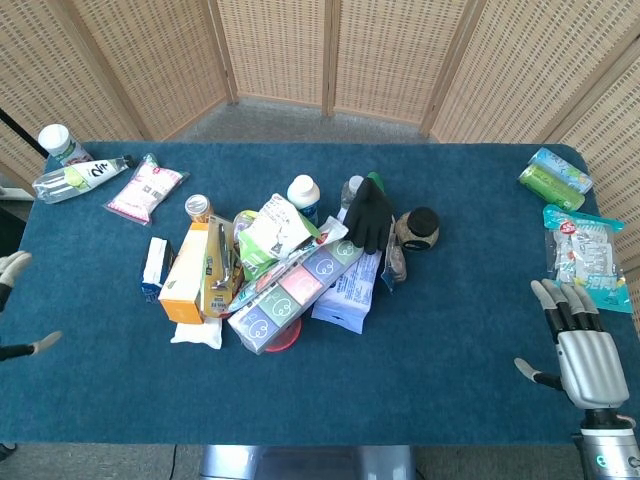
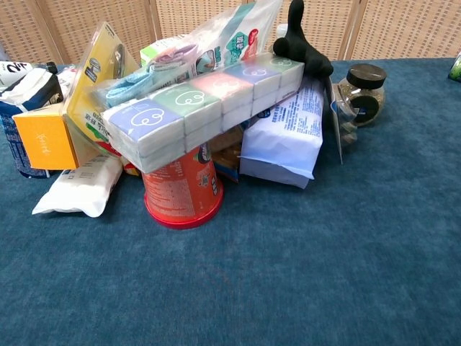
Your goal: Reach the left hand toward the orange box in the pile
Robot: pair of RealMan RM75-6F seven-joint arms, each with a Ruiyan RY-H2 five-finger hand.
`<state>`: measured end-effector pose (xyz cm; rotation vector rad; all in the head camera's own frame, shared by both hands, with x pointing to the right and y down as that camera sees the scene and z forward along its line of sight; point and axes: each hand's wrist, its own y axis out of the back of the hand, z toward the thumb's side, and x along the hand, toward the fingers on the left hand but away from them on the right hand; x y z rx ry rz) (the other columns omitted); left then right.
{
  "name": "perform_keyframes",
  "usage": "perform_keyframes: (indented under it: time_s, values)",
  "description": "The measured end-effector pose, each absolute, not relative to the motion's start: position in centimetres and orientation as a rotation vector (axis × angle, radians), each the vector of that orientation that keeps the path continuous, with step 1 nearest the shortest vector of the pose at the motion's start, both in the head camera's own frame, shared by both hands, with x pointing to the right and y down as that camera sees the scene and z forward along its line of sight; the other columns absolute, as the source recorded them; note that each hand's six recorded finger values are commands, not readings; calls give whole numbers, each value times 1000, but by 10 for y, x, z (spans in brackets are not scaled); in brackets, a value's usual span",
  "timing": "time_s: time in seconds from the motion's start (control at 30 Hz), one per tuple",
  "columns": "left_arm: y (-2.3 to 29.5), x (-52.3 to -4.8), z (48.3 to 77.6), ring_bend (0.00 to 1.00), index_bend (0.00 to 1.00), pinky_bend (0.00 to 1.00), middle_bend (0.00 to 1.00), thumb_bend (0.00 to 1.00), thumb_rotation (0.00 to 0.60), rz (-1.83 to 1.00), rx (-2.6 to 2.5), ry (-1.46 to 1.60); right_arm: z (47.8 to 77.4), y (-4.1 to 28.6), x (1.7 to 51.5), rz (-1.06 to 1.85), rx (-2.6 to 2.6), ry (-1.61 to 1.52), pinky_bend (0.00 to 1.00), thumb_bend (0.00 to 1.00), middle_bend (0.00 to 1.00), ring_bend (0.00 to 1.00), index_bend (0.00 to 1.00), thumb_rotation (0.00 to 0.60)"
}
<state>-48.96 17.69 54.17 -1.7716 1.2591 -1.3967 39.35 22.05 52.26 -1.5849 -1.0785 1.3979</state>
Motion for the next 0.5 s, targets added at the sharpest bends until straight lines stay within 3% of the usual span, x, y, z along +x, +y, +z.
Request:
perform_keyframes:
  time_s: [0.5]
  values:
    - [134,-428,631,0,0,0,0,0,600,-1386,-1924,1210,518,218,398,1394,-1587,-1103,0,0,0,0,0,600]
